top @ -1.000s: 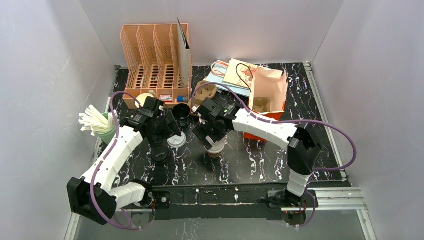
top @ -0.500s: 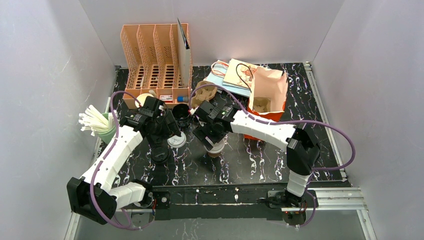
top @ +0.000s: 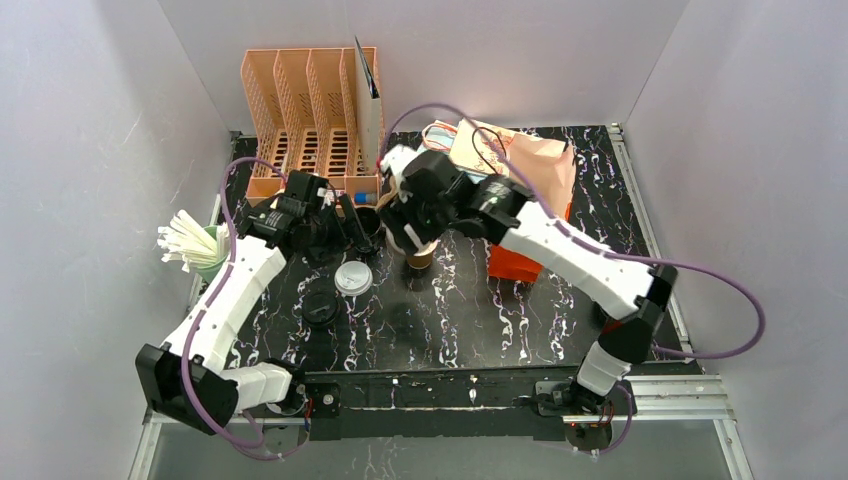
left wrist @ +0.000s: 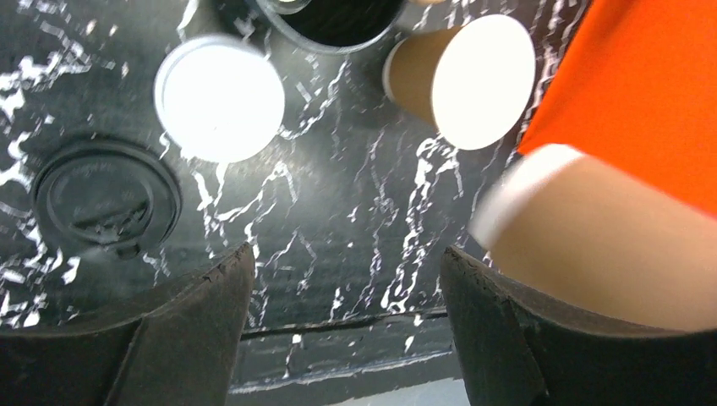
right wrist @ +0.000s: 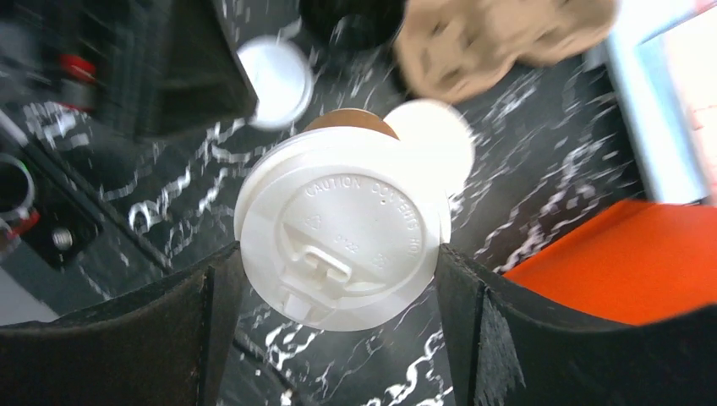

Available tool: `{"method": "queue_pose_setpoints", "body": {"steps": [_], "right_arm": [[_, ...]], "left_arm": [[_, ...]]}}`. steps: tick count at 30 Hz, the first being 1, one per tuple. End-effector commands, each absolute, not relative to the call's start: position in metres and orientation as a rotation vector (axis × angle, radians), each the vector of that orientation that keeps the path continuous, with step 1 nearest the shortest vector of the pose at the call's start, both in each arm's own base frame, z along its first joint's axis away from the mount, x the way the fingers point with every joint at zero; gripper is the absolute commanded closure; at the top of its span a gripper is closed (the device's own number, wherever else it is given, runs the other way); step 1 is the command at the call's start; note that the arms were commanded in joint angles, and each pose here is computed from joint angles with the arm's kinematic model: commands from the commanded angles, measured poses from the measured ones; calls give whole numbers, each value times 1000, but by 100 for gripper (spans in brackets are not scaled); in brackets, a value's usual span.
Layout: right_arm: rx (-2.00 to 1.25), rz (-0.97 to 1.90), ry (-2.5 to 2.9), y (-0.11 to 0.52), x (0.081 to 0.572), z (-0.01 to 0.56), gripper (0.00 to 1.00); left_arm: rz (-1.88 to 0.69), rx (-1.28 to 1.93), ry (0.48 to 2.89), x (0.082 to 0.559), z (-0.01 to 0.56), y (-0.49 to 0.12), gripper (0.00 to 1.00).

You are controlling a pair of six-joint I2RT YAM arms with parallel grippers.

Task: Pack the takeout coffee
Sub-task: Pick up the coffee cup from the center of the board.

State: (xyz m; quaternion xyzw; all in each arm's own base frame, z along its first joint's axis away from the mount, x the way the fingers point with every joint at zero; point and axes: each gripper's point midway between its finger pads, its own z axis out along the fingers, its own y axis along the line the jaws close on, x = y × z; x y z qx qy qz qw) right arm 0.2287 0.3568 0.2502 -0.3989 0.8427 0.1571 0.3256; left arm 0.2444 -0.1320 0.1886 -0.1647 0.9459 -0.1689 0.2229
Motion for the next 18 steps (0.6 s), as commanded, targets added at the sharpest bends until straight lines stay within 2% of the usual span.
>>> {"method": "queue_pose_setpoints", "body": {"steps": [1, 9, 12, 18], "right_arm": [[-848, 358, 1971, 326, 247, 360, 38], [-466, 170, 1747, 251, 269, 470, 54], [-345, 56, 1723, 217, 273, 479, 60], [-221, -68, 1784, 177, 275, 466, 67]], "left_arm": [[-597, -373, 2532, 272, 212, -153, 23], [-796, -155, 2374, 309, 253, -225, 23], [-820, -43, 2337, 323, 262, -267, 22], [-947, 27, 2133, 365, 312, -326, 19]]}}
